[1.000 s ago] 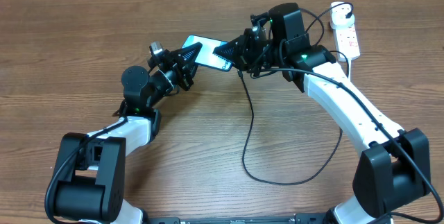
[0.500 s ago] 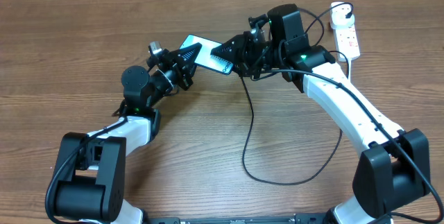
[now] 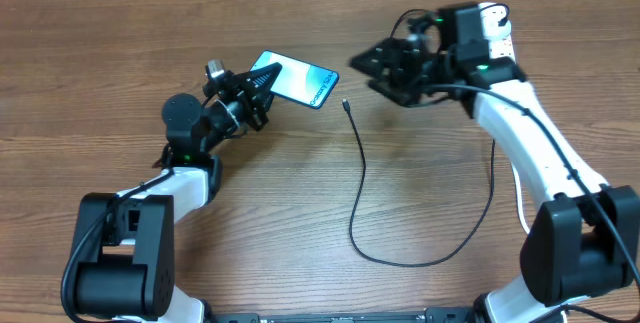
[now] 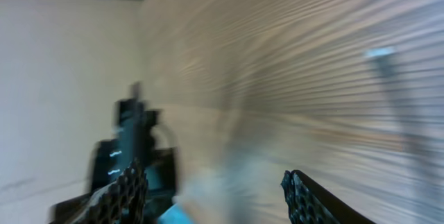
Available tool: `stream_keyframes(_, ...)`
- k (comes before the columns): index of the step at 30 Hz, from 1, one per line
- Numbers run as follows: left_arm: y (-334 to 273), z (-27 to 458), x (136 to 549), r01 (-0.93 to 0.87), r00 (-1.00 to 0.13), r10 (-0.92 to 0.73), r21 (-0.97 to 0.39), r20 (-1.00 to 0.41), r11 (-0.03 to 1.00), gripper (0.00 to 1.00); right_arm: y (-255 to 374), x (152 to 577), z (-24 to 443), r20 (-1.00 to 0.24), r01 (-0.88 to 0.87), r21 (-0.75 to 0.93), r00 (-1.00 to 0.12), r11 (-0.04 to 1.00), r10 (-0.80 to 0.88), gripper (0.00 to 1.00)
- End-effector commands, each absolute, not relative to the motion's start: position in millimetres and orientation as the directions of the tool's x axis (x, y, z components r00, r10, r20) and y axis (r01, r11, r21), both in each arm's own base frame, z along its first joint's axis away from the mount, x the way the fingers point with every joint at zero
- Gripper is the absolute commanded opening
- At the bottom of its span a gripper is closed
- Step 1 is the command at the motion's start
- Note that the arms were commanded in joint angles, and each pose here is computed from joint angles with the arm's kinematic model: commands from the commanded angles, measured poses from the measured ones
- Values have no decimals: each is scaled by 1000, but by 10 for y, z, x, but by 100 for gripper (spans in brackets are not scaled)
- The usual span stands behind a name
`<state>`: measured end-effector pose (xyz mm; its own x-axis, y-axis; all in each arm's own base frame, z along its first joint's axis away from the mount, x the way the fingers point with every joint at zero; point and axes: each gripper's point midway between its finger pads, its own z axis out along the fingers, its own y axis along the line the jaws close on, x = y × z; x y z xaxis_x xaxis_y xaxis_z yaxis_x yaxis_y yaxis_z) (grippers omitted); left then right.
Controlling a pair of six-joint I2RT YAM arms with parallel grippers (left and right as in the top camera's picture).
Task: Plug charger to phone and switch on socket
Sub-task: 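Release the phone from the right gripper and hold it with the left, then move the right gripper over the black cable's USB-C plug end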
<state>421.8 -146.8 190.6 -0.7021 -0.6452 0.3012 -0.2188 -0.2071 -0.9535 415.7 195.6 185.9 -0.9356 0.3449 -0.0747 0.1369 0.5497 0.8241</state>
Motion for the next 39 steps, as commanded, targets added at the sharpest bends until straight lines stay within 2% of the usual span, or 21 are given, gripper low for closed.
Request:
stream_keyframes(1,-1477,1965,4086,-277,-766,-537,-936,353,-219,4,1623,4232,1807,-236,32,744,-922,667,308,62)
stream_keyframes(10,-1250,1951,3691,-330,-873,-333,-934,356,-135,4,1380,4054,1425,-314,-16,495,-936,869,161,59)
stream_keyframes(14,-1179,1947,3604,-432,-845,-278,-889,457,-149,4,1395,4025,1329,-340,-15,383,-932,924,125,57)
stream_keyframes(17,-1169,1954,3613,-438,-841,-279,-886,464,-153,4,1438,4026,1282,-375,-42,296,-924,954,75,56)
stream_keyframes(20,-1178,1939,3589,-455,-838,-265,-878,478,-147,4,1537,4014,1215,-391,-91,242,-920,966,11,53)
stream_keyframes(28,-1175,1922,3575,-474,-830,-255,-868,496,-145,4,1655,4041,910,-375,-179,163,-921,970,-107,32)
stream_keyframes(33,-1128,1901,3636,-485,-809,-286,-858,513,-166,4,1711,4110,881,-402,-227,158,-904,961,-147,29)
stream_keyframes(39,-1108,1902,3652,-482,-807,-295,-860,511,-171,4,1937,4065,764,-370,-275,275,-915,921,-163,30)
